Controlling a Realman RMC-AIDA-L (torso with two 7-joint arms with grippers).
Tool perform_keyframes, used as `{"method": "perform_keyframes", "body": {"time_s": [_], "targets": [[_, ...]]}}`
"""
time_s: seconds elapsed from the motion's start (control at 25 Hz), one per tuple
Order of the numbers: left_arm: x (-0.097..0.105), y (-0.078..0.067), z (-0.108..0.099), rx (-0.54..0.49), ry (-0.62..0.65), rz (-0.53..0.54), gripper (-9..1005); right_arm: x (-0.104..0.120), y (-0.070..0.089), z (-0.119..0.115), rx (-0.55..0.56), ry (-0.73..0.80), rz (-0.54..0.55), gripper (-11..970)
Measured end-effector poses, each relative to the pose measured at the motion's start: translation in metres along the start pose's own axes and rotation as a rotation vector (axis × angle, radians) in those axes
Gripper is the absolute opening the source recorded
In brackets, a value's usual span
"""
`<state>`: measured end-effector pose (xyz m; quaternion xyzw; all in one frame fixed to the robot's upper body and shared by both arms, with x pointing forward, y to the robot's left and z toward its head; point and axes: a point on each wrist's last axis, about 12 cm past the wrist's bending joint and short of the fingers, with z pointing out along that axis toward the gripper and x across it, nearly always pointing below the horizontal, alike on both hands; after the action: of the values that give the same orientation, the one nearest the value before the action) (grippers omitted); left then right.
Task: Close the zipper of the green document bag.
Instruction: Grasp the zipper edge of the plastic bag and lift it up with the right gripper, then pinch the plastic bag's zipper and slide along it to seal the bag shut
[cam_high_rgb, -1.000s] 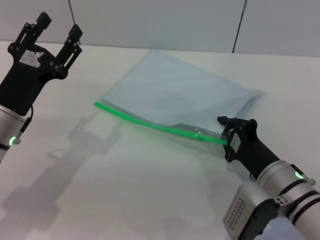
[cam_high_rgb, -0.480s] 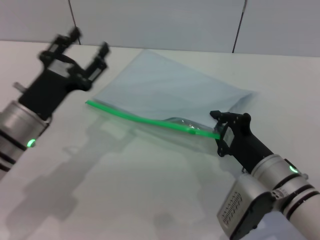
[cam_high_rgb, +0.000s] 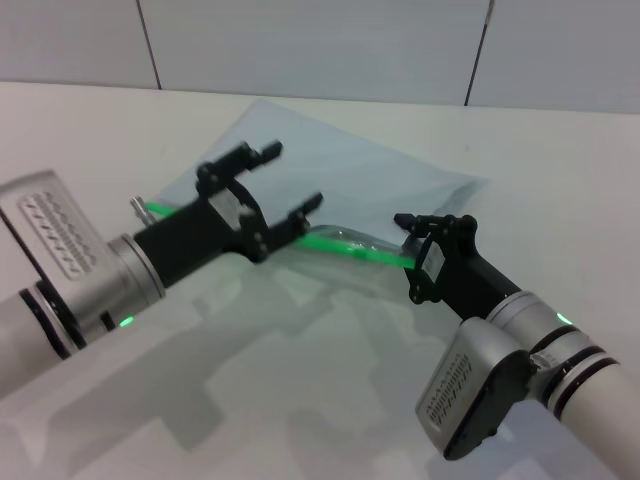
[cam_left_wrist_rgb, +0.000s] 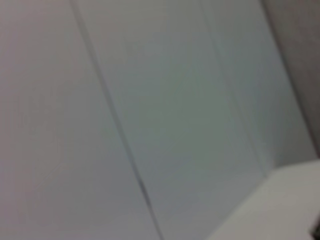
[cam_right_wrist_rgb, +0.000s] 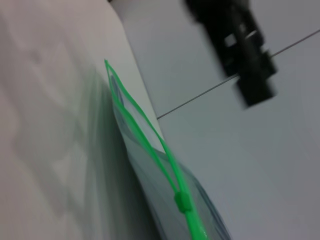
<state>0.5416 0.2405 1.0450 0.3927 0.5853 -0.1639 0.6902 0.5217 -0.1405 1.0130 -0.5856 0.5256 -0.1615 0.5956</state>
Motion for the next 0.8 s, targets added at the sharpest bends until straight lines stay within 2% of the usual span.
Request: {"method": "perform_keyframes", "body": {"time_s": [0.16,0.36,0.68,0.8], "targets": [[0.004,-0.009,0.002,0.074,0.036,0.078,718,-0.002,-0.003,0.003,0.010,-0.009,0.044,74],[0.008,-0.017,0.002,0.111,0.058,0.198,718,-0.006,-0.007,0.006,0.018,-0.020,0.062,74],[0.011,-0.023,0.002,0.110,0.064,0.408,717,-0.012,-0.007,0.007,0.017,-0.040,0.067,71],[0.011,-0.023,0.002,0.098,0.062,0.457,717,-0.015,-0.006,0.007,0.016,-0.049,0.069,71]]}}
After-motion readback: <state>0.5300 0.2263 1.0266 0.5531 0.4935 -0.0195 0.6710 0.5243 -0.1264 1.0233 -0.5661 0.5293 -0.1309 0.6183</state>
